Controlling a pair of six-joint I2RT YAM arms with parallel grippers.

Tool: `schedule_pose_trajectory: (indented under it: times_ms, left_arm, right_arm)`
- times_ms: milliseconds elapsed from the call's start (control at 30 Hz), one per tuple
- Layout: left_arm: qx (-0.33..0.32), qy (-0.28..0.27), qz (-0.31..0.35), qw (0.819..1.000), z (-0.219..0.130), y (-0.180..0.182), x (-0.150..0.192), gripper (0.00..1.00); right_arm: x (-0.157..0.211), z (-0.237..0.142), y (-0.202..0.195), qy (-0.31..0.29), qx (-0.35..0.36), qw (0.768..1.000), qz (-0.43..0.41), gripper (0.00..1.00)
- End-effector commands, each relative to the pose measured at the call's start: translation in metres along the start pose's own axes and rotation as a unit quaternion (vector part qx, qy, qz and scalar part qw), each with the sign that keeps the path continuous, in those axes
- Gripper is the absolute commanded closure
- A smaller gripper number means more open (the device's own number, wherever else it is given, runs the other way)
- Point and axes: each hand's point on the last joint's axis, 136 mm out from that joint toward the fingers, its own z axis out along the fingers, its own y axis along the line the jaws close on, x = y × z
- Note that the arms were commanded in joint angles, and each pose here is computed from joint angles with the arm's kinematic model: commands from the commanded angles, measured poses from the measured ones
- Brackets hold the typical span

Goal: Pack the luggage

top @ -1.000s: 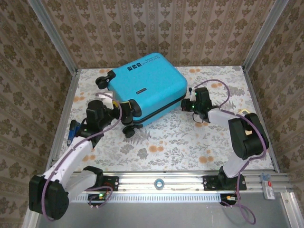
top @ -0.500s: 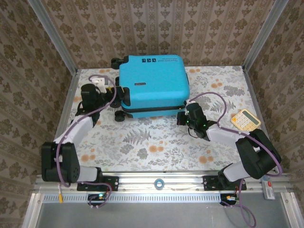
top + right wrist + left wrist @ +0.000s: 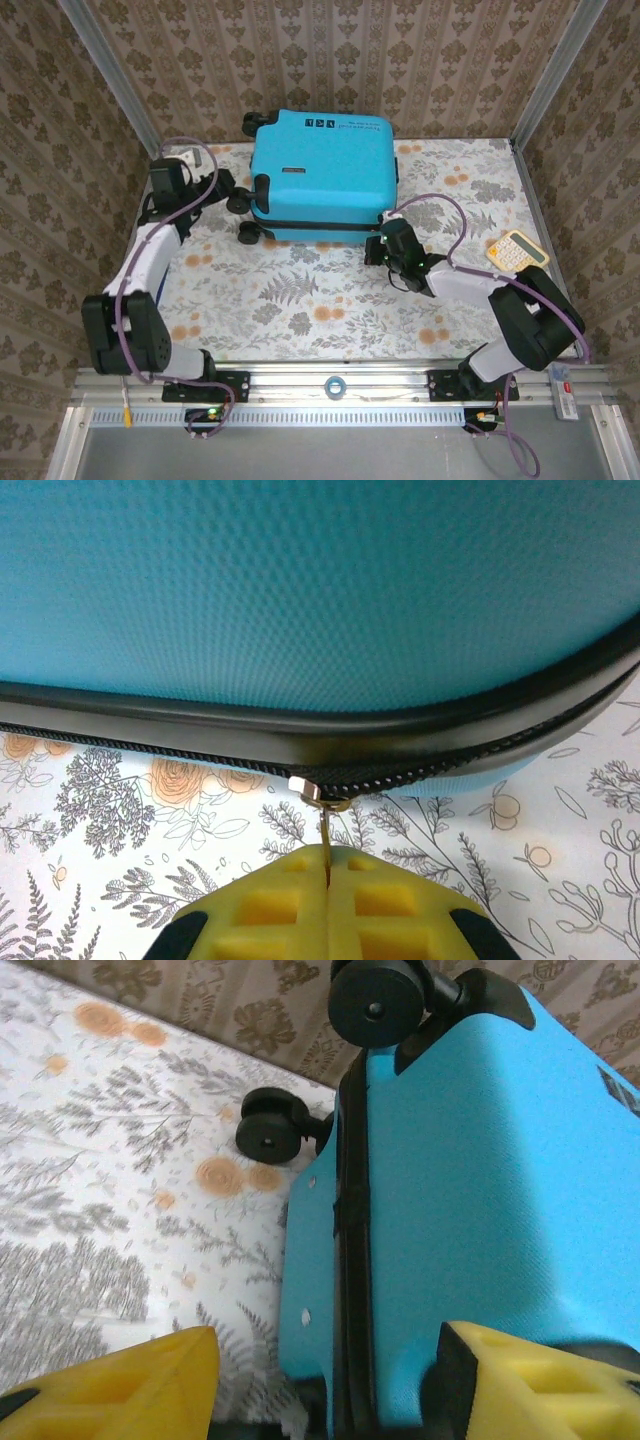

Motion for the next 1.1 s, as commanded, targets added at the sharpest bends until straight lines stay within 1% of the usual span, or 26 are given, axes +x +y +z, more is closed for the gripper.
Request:
schedule_pose_trajectory:
  times_ms: [0, 167, 333, 467, 600, 900, 1067]
  left_arm:
    - [-0.018, 0.016, -0.049, 0.999, -0.034, -0.004, 0.015, 0.36]
    - [-0.004, 0.022, -0.101, 0.995, -0.064, -0.011, 0.048, 0.32]
    - [0.037, 0.035, -0.139, 0.989, -0.07, -0.031, 0.068, 0.29]
    - [0.094, 0.035, -0.18, 0.979, -0.057, -0.049, 0.067, 0.27]
    - [0.124, 0.033, -0.197, 0.972, -0.038, -0.058, 0.057, 0.26]
    - [0.135, 0.025, -0.217, 0.966, 0.007, -0.053, 0.036, 0.27]
    - [0.146, 0.011, -0.225, 0.963, 0.018, -0.053, 0.025, 0.29]
  right_arm:
    - [0.021, 0.005, 0.001, 0.046, 0.004, 0.999, -0.022, 1.0]
    - [0.023, 0.007, 0.001, 0.048, 0.001, 0.999, -0.02, 1.0]
    - [0.026, 0.009, 0.004, 0.053, -0.006, 0.998, -0.019, 1.0]
    - [0.026, 0.008, 0.004, 0.053, -0.007, 0.998, -0.019, 1.0]
    - [0.026, 0.006, 0.004, 0.052, -0.007, 0.998, -0.02, 1.0]
    - [0.028, 0.002, 0.002, 0.052, -0.008, 0.998, -0.024, 1.0]
    - [0.028, 0.0, 0.001, 0.052, -0.005, 0.998, -0.029, 1.0]
